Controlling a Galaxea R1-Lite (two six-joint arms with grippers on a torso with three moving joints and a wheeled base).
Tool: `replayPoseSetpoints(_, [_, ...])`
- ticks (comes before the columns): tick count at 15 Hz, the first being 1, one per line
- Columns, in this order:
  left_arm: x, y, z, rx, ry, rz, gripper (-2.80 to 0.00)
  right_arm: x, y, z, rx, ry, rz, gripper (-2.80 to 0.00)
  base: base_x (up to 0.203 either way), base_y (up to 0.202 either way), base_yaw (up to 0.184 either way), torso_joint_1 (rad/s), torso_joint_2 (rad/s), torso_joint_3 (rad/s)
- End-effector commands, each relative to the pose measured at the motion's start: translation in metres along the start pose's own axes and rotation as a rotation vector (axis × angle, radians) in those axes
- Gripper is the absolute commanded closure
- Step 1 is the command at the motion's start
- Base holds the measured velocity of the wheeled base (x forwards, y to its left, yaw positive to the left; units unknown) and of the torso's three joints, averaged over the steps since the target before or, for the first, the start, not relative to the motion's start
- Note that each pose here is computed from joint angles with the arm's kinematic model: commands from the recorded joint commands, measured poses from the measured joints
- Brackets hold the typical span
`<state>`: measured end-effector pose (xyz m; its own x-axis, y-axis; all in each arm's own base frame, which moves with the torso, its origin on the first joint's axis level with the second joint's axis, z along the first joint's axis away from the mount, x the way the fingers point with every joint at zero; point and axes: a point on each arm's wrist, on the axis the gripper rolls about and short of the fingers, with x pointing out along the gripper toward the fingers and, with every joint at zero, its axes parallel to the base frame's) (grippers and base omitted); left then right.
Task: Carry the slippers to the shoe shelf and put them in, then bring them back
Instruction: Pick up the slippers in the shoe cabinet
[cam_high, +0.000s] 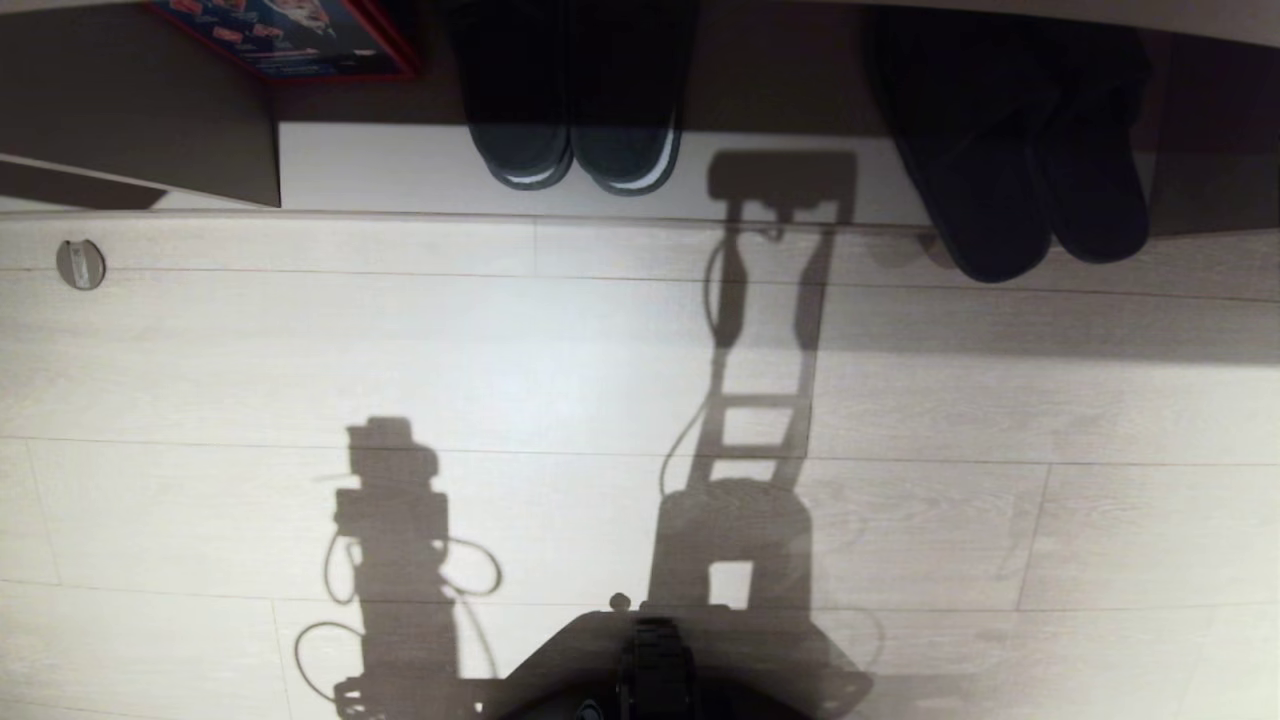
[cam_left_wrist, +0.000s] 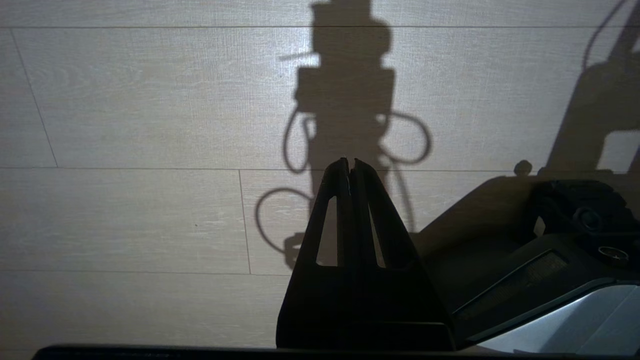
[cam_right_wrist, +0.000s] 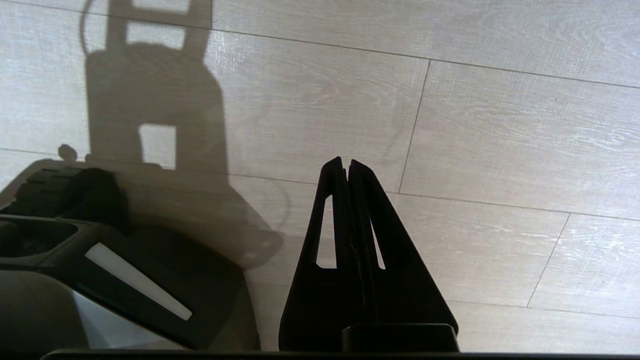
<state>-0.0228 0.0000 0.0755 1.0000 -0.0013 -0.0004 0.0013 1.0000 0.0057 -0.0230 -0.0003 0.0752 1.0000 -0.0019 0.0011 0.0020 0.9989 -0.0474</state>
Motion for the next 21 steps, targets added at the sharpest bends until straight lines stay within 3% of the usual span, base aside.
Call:
replayPoseSetpoints(1, [0.000,0.000,0.000,0.000,0.000,0.001,0.00,0.000,0.000,0.000,-0.006,0.004,0.001,0.00,0.000,0.000,0.000,0.000,0.00,0.000])
replayPoseSetpoints(11, [0.000,0.000,0.000,0.000,0.000,0.001,0.00,0.000,0.000,0.000,0.000,0.003,-0.001,0.00,0.000,0.000,0.000,0.000,0.00,0.000])
replayPoseSetpoints(13, [0.000,0.000,0.000,0.000,0.000,0.001,0.00,-0.001,0.000,0.006,-0.003,-0.031,-0.003,0.00,0.000,0.000,0.000,0.000,0.00,0.000])
replayPoseSetpoints(16, [0.000,0.000,0.000,0.000,0.000,0.001,0.00,-0.014,-0.002,0.046,-0.006,-0.113,0.006,0.00,0.000,0.000,0.000,0.000,0.00,0.000])
replayPoseSetpoints(18, [0.000,0.000,0.000,0.000,0.000,0.000,0.00,-0.011,-0.002,0.074,-0.007,-0.061,0.051,0.00,0.000,0.000,0.000,0.000,0.00,0.000])
replayPoseSetpoints(21, [0.000,0.000,0.000,0.000,0.001,0.000,0.00,0.032,-0.003,0.114,-0.014,0.040,0.097,0.00,0.000,0.000,0.000,0.000,0.00,0.000])
